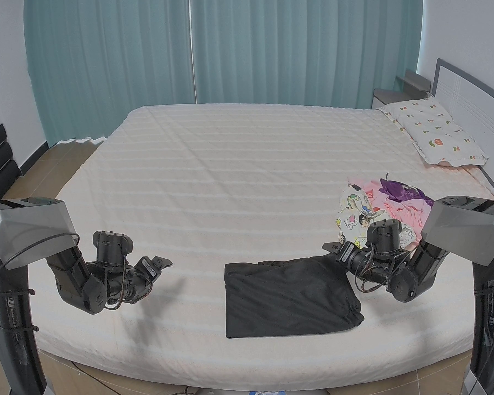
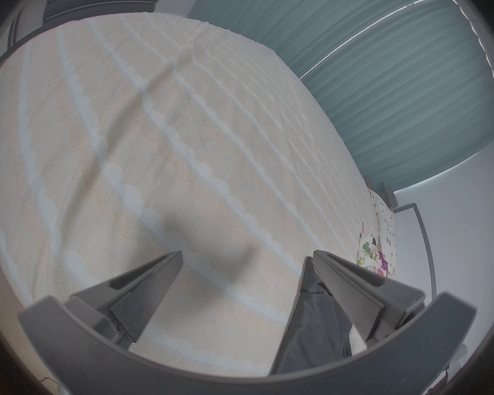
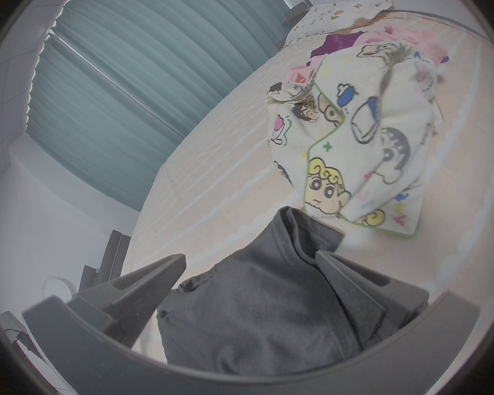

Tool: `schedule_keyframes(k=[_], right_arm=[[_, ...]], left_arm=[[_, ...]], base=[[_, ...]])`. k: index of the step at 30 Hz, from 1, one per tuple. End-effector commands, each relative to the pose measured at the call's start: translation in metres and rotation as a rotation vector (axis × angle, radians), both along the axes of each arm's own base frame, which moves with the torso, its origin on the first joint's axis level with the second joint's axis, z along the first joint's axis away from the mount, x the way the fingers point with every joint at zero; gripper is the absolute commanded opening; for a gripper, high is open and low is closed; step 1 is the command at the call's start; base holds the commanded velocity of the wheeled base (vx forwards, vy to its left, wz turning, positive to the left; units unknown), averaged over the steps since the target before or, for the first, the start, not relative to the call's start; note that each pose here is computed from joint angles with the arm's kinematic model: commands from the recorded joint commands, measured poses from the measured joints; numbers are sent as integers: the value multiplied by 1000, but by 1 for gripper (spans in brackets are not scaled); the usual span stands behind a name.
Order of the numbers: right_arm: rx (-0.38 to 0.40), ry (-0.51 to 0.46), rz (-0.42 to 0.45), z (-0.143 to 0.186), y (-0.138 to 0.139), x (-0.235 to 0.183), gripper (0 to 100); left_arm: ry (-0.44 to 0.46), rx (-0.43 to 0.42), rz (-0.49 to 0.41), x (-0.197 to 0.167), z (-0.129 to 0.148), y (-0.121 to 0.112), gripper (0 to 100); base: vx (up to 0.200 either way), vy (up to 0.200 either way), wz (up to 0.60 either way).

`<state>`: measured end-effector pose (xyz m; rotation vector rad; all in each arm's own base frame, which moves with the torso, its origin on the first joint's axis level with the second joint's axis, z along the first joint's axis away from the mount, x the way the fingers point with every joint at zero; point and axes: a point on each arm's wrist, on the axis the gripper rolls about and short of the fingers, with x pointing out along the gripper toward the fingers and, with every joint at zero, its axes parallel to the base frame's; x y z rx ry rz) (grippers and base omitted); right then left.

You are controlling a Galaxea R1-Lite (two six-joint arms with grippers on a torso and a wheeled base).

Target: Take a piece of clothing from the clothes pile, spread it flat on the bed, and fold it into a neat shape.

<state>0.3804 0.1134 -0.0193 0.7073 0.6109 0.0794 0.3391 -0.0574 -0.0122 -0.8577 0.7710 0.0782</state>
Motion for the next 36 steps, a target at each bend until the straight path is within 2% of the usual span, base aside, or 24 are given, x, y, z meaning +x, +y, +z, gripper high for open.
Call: schedule_keyframes(k=[1, 13, 14, 24, 29, 36], right_arm=[[-6, 10, 1, -13, 3, 9, 100], [-10, 10, -24, -30, -5, 25, 100], [-10, 12, -29, -31, -7, 25, 0], [3, -4, -81, -28, -22, 30, 0], [55, -1, -131, -27, -31, 33, 0], [66, 4, -133, -28, -31, 33, 0]], left_arm=[[1, -1, 1, 1, -1, 0, 100], [-5, -1, 2, 1, 0, 0, 100], [-11, -3, 3, 1, 0, 0, 100], [-39, -4, 8, 2, -2, 0, 100], [-39, -3, 9, 2, -2, 0, 100], [-39, -3, 9, 2, -2, 0, 100]], base=[[0, 0, 0], [0, 0, 0], [0, 0, 0], [0, 0, 0], [0, 0, 0], [0, 0, 0]])
